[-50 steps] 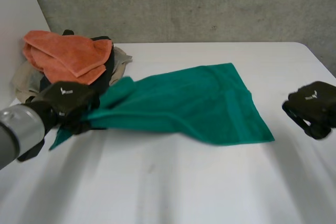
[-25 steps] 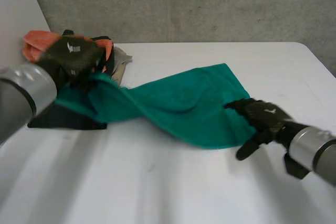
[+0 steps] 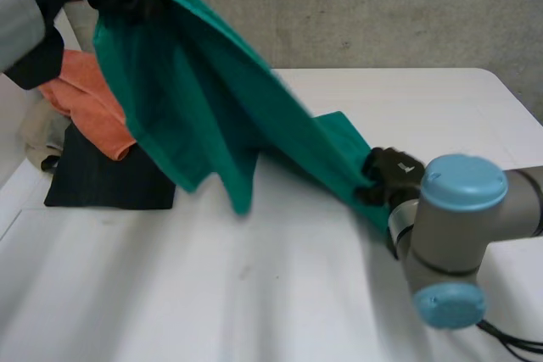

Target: Fold the laundry.

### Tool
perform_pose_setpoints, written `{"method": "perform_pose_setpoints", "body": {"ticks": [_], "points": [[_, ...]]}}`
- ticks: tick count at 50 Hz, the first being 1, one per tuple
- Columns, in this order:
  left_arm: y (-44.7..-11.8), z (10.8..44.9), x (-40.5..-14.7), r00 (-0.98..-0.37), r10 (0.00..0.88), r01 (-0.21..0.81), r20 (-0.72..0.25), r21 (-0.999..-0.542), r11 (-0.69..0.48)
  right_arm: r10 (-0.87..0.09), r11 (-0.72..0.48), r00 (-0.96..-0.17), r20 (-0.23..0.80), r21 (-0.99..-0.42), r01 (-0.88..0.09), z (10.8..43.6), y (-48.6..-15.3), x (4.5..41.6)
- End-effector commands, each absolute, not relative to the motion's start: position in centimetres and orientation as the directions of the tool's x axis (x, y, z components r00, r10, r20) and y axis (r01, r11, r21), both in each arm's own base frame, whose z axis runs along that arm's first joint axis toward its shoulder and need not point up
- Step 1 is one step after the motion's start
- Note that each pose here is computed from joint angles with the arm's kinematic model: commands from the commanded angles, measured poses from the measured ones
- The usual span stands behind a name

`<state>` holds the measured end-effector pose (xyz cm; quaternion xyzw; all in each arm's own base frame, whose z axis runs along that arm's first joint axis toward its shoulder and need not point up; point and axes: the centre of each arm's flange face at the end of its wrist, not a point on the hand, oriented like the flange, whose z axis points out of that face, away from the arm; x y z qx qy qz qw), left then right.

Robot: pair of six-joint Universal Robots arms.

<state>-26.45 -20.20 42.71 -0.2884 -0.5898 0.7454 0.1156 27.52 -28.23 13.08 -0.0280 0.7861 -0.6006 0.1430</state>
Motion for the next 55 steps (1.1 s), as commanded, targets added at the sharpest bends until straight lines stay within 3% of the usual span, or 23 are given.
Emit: {"method": "perform_pose_setpoints", "body": {"ticks": [1,3,6,10,14,20,27,32,35,38,39,40,43,45,46,48,49,51,55], "points": [[-20.7,43.0,-24.7,-0.831,0.479,0.167,-0.284,-0.948,-0.272,-0.200,0.098,-0.973,-0.113,-0.991,0.095,18.5,-33.0,22.2],[-21.5,42.3,-24.0,-0.832,0.476,0.183,-0.285,-0.951,-0.249,-0.236,0.021,-0.970,-0.050,-0.999,0.046,21.1,-33.7,20.8],[-22.3,40.9,-23.1,-0.819,0.500,0.204,-0.280,-0.958,-0.202,-0.313,-0.118,-0.940,0.136,-0.988,-0.104,27.1,-33.8,17.9],[-22.9,39.4,-22.4,-0.804,0.531,0.227,-0.267,-0.964,-0.140,-0.310,-0.118,-0.922,0.234,-0.971,-0.207,32.4,-32.7,15.2],[-23.1,37.5,-22.0,-0.787,0.575,0.253,-0.225,-0.967,-0.032,-0.290,-0.071,-0.906,0.310,-0.951,-0.302,35.6,-31.9,12.5],[-24.1,33.1,-22.2,-0.745,0.630,0.368,-0.218,-0.923,0.115,-0.399,-0.021,-0.817,0.416,-0.895,-0.445,36.2,-30.8,12.2],[-26.2,28.3,-23.0,-0.692,0.676,0.482,-0.255,-0.859,0.170,-0.475,0.114,-0.743,0.470,-0.805,-0.582,32.1,-32.3,12.8],[-29.5,26.2,-24.8,-0.671,0.674,0.503,-0.308,-0.857,0.109,-0.476,0.172,-0.758,0.446,-0.798,-0.577,28.4,-34.6,14.3],[-32.4,26.4,-26.3,-0.682,0.629,0.476,-0.373,-0.879,-0.005,-0.433,0.146,-0.787,0.439,-0.828,-0.542,27.1,-36.5,15.5],[-34.9,27.7,-27.4,-0.709,0.556,0.435,-0.434,-0.890,-0.138,-0.334,0.036,-0.843,0.423,-0.888,-0.459,27.8,-39.0,16.4],[-36.5,29.2,-28.0,-0.737,0.492,0.395,-0.463,-0.886,-0.242,-0.309,0.000,-0.856,0.414,-0.900,-0.436,28.3,-39.6,16.6],[-37.2,30.0,-28.3,-0.750,0.463,0.377,-0.473,-0.880,-0.289,-0.251,-0.088,-0.885,0.392,-0.920,-0.382,29.6,-40.6,16.9],[-39.1,34.1,-29.0,-0.809,0.331,0.286,-0.486,-0.816,-0.502,-0.154,-0.252,-0.933,0.325,-0.926,-0.281,32.4,-42.0,17.0],[-39.6,37.1,-29.3,-0.849,0.256,0.212,-0.462,-0.742,-0.635,-0.078,-0.437,-0.966,0.245,-0.880,-0.188,35.6,-42.6,17.0],[-39.6,37.9,-29.4,-0.860,0.242,0.189,-0.449,-0.721,-0.666,-0.050,-0.560,-0.982,0.183,-0.819,-0.124,37.6,-42.8,16.9],[-39.4,39.9,-29.2,-0.892,0.224,0.115,-0.393,-0.674,-0.729,-0.041,-0.614,-0.986,0.161,-0.783,-0.102,38.6,-42.7,16.9],[-39.3,40.2,-29.2,-0.897,0.231,0.094,-0.378,-0.672,-0.735,-0.037,-0.655,-0.987,0.155,-0.750,-0.093,39.3,-42.7,17.0],[-39.4,40.2,-29.0,-0.904,0.265,0.048,-0.336,-0.695,-0.718,-0.043,-0.660,-0.985,0.165,-0.745,-0.096,39.5,-42.6,17.4],[-39.5,38.9,-28.9,-0.899,0.314,0.026,-0.304,-0.755,-0.655,-0.087,-0.601,-0.976,0.199,-0.792,-0.108,38.1,-42.8,18.3]]}}
